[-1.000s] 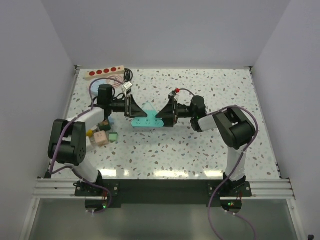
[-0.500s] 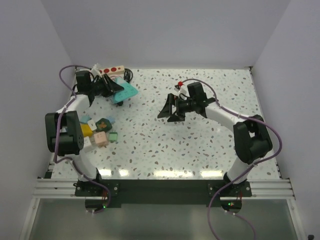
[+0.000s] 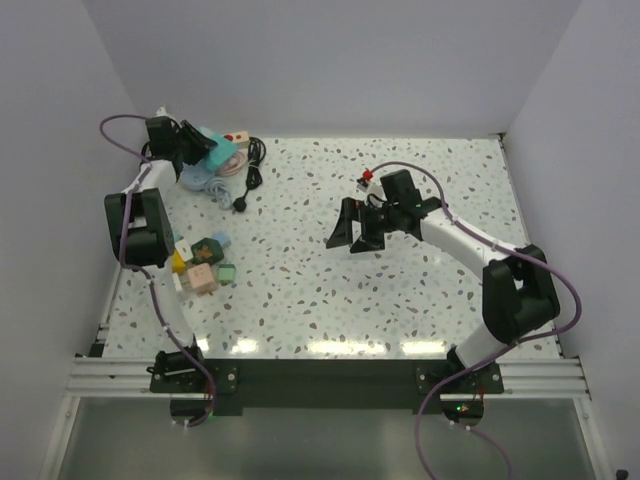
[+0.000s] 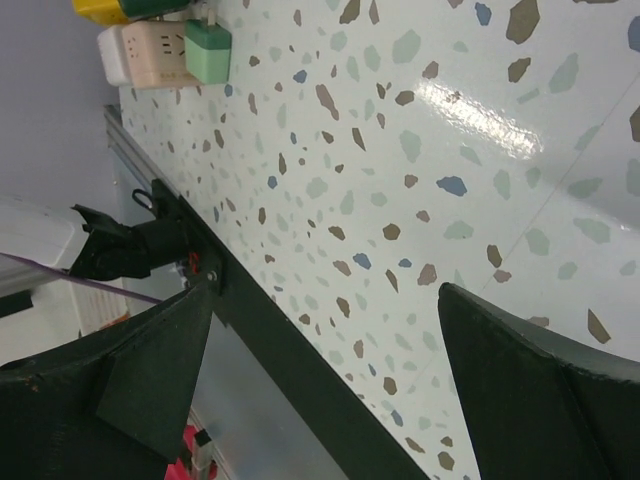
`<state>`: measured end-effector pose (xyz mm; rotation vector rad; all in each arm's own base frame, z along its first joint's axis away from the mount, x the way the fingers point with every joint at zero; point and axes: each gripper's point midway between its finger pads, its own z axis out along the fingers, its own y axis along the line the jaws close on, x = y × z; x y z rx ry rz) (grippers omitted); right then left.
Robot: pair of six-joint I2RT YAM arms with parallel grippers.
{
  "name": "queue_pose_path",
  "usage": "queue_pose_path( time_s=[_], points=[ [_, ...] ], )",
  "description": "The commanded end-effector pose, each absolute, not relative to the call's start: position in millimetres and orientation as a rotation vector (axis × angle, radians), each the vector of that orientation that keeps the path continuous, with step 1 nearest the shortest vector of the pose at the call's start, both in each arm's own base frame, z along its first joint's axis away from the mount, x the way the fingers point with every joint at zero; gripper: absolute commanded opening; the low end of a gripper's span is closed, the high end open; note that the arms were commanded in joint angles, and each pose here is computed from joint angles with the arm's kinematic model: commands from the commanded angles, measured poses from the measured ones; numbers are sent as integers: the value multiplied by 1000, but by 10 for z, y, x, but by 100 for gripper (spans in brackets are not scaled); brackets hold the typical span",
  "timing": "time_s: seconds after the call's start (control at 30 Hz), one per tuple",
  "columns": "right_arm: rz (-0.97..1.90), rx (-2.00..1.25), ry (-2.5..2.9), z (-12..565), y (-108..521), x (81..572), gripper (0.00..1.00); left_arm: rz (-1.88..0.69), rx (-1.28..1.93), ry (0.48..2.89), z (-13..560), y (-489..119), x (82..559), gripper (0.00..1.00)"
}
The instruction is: Pull the plug off the socket
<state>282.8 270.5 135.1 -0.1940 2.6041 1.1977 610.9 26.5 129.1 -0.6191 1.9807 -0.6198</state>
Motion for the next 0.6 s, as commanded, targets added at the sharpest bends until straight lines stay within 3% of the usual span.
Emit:
queue_pose_path(
  time_s=[0.0, 0.1, 0.2, 0.23, 0.27, 0.3, 0.57],
  points=[
    [1153, -222, 2590, 1440, 2640, 2802, 99, -613, -710, 1924, 1318, 520, 6350, 2],
    [1142, -225, 2594, 1442, 2630, 2803, 99, -639, -737, 1908, 1245, 564, 6414, 10],
    [1128, -238, 2596, 1458, 2618, 2809, 99, -633, -763, 1884, 1276, 615, 6409, 38],
    [1122, -238, 2603, 1451, 2611, 2805, 99, -633, -767, 1874, 1315, 634, 6401, 72],
    [1116, -242, 2597, 1466, 2607, 2813, 99, -629, -766, 1862, 1386, 647, 6383, 93],
    [1111, -248, 2591, 1489, 2605, 2821, 99, -611, -761, 1856, 1431, 668, 6373, 100],
    [1047, -254, 2529, 1694, 2563, 2933, 99, -560, -579, 1808, 2277, 610, 6107, 100]
  ],
)
